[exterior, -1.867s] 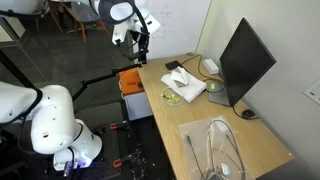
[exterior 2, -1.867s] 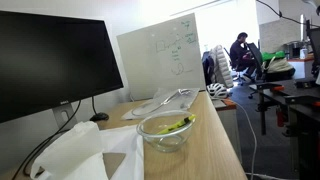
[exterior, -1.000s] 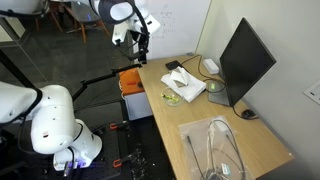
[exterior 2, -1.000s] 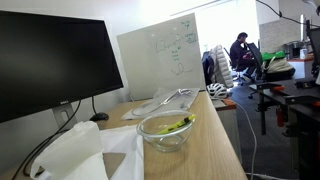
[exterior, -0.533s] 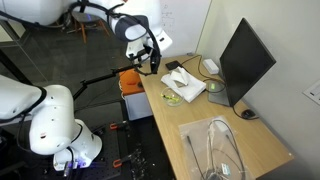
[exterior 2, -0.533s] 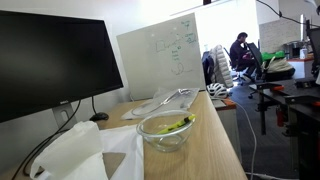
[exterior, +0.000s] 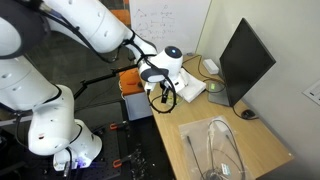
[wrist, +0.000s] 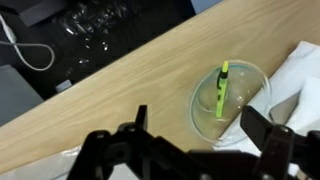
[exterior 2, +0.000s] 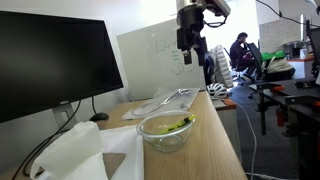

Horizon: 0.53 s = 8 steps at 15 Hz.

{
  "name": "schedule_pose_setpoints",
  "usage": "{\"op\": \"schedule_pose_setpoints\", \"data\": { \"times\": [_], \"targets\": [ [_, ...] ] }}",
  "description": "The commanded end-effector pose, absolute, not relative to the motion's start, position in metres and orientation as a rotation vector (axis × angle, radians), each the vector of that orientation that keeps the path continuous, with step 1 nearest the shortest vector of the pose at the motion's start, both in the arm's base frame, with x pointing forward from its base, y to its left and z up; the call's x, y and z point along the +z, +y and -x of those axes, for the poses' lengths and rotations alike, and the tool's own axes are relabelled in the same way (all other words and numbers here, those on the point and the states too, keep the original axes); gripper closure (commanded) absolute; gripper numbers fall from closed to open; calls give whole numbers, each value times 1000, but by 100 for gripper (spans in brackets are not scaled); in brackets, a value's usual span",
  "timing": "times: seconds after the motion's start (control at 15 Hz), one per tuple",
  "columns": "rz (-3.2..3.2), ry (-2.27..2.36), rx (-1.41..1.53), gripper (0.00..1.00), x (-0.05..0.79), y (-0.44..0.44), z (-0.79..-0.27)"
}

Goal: Move the glass bowl to the left side of the desk

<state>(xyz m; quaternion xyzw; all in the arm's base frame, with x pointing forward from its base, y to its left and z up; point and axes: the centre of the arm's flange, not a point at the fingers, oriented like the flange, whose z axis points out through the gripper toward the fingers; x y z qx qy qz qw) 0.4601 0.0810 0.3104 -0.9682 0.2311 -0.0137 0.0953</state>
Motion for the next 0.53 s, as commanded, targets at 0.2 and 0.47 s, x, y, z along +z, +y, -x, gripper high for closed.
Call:
{"op": "schedule_pose_setpoints", "data": {
  "times": [0.2, 0.47],
  "targets": [
    [2832, 668, 69, 0, 256, 79, -494],
    [2833, 696, 125, 0, 229, 69, -495]
  ]
}}
